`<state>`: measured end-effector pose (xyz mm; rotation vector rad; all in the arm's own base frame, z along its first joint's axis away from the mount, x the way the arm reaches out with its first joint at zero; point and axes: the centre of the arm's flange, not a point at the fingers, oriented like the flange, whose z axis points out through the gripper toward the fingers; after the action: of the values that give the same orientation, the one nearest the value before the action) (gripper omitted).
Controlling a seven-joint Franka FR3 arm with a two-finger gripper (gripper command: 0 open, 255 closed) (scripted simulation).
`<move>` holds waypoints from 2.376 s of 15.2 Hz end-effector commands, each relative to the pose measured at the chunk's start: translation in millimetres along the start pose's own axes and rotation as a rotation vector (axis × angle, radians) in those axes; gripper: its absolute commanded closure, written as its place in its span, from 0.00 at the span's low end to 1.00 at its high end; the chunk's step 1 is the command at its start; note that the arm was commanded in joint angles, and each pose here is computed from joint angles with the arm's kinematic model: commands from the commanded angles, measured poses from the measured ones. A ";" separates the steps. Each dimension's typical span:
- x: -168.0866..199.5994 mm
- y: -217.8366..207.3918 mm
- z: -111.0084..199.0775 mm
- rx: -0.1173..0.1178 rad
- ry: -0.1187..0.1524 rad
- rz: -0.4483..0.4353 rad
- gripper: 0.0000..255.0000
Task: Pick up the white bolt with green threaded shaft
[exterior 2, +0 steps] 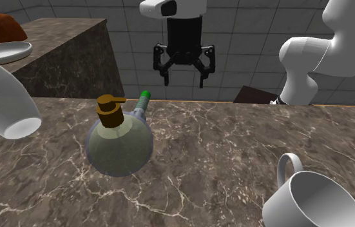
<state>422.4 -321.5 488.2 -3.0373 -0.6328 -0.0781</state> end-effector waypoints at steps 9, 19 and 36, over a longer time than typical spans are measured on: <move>17.3 124.9 37.7 0.018 0.015 -0.113 0.00; 14.9 125.5 77.8 0.018 0.015 -0.113 1.00; 17.4 124.8 35.5 0.018 0.015 -0.113 1.00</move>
<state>490.8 -427.2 444.4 -2.9788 -0.7989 -0.0987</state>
